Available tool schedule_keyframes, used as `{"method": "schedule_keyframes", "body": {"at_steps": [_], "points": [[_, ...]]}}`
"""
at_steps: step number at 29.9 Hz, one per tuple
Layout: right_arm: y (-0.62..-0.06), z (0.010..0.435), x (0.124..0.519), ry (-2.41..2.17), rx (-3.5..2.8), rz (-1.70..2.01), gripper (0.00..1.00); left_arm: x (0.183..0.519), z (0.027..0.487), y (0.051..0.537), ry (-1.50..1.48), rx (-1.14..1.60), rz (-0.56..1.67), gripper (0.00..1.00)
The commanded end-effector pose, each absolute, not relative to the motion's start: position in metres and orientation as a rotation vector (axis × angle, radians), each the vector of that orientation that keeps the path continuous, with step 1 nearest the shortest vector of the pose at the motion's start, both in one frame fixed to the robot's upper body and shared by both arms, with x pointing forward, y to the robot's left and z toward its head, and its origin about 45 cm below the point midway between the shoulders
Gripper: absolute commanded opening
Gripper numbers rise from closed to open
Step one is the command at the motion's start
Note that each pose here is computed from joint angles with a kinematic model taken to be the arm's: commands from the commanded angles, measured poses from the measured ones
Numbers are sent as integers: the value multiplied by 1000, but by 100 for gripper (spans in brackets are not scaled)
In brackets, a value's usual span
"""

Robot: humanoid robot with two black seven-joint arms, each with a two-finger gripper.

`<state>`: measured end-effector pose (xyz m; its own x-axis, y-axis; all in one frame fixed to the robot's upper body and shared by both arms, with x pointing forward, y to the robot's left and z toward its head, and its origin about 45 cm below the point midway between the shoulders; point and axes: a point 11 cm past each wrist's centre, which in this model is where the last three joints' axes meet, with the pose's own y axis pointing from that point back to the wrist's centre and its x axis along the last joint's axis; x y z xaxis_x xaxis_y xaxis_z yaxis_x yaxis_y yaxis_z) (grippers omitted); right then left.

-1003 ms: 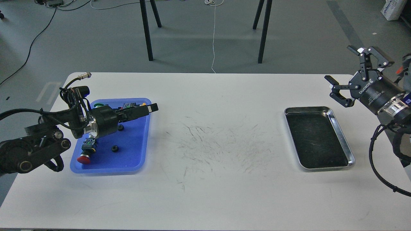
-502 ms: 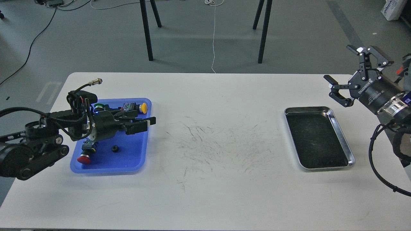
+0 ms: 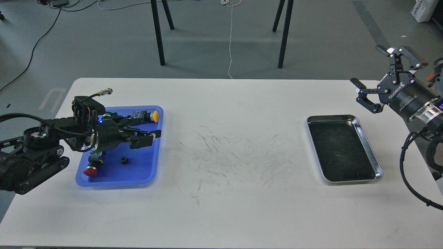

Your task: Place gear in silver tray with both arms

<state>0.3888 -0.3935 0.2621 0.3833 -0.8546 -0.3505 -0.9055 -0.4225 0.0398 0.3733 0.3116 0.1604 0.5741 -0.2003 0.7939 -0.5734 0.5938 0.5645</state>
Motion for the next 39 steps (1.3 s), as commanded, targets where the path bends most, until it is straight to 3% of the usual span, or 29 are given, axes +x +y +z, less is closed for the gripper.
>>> {"method": "schedule_keyframes", "body": {"at_steps": [1,20,39], "points": [[-393,262,389,1590,-2479,482,99,373,160,311,-966,939,261,100],[-393,262,388,1586,-2478,482,99,380,142,343,-975,1085,227,100],[-393,261,388,1588,-2478,486,99,379,120,345,-1004,1147,156,98]]}}
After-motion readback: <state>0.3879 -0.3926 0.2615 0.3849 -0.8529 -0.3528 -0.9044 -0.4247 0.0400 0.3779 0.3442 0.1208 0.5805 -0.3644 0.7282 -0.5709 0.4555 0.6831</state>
